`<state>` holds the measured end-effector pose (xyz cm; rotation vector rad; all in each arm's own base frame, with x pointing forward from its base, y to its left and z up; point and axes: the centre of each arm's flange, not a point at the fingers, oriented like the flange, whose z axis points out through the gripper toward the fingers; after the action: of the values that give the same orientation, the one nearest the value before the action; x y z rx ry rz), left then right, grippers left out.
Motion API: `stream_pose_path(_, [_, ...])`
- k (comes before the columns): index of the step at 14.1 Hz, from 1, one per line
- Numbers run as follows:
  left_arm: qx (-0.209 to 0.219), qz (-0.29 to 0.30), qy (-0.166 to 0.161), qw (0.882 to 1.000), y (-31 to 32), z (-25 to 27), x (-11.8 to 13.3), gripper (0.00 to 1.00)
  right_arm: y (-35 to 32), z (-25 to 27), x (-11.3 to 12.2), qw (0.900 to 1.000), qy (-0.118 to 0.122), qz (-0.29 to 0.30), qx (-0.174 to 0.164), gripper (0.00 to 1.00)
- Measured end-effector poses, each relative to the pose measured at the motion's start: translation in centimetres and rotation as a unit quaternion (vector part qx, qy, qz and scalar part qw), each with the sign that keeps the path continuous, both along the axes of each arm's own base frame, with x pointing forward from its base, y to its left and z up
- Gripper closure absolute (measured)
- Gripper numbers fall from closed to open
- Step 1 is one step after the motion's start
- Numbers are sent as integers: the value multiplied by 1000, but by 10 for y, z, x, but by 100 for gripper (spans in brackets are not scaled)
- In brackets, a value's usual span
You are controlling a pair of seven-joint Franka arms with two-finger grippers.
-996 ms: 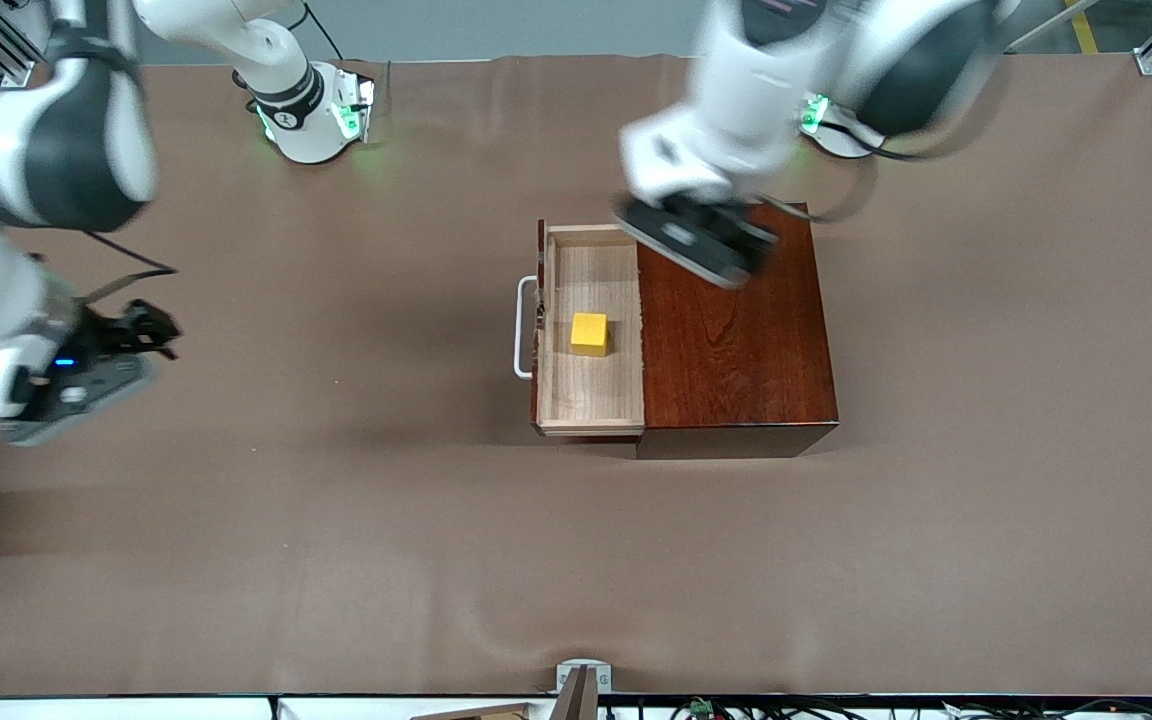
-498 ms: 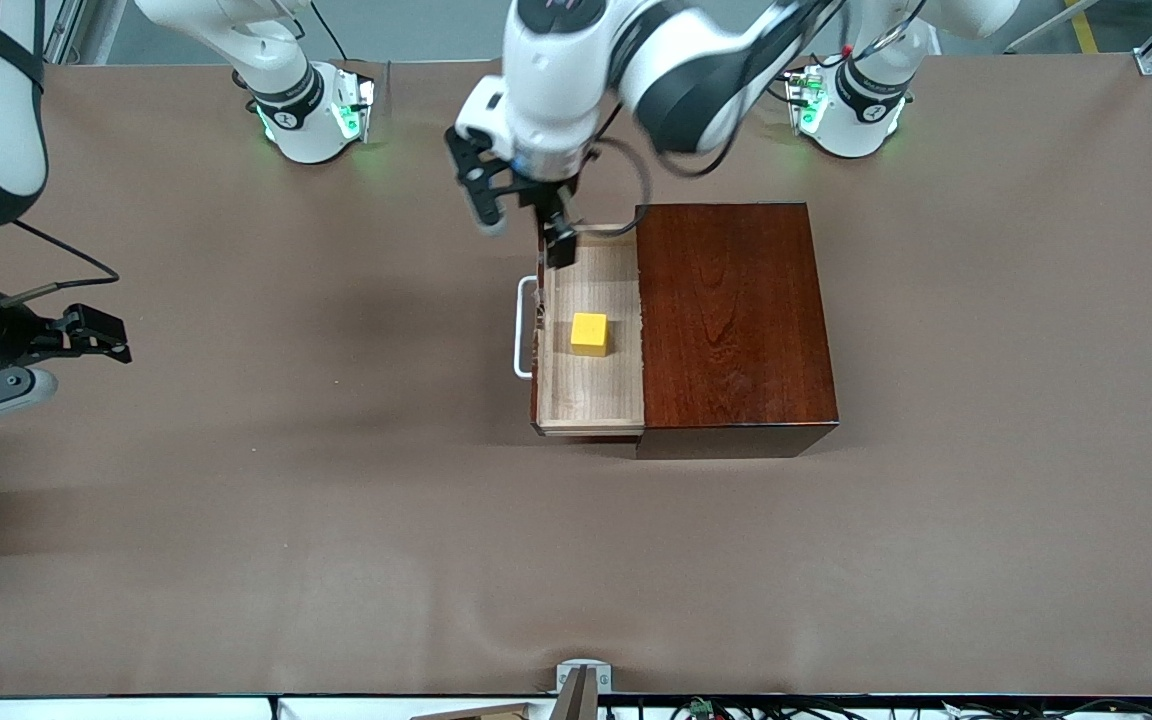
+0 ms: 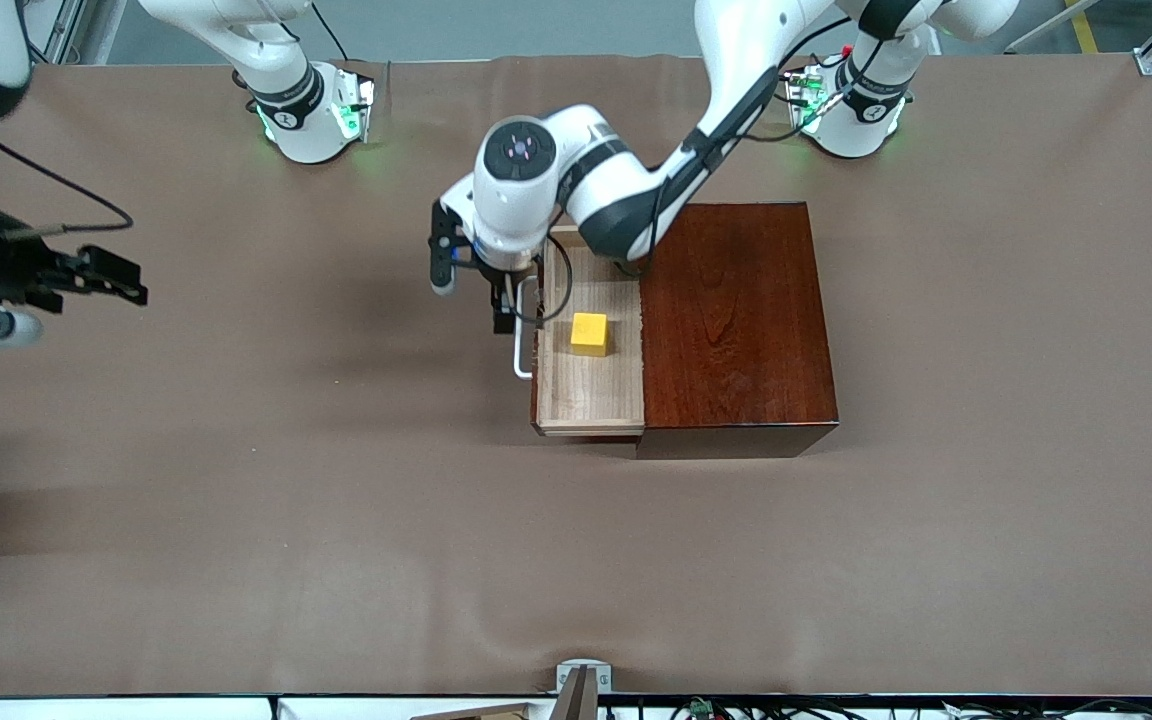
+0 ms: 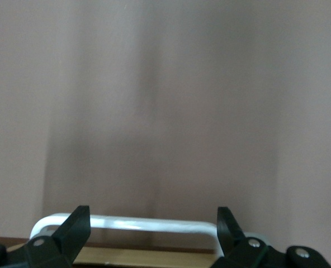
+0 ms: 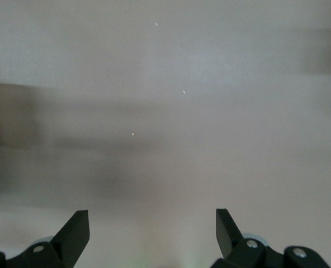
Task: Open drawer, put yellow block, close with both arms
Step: 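Move the left gripper down to the drawer handle while the right gripper retracts, then push the drawer shut into the box with the left gripper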
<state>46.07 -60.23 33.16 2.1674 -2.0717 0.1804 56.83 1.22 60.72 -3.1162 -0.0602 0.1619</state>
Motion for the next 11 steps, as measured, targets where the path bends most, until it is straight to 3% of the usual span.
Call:
stream_pose_path(5, [29, -12, -18, 999, 13, -9, 15, 0, -8, 30, -28, 999, -1, -49, -4, 0])
stream_pose_path(11, [85, -16, -5, 996, 27, -7, 19, 0, -6, 30, -29, 999, -3, -50, -4, 0])
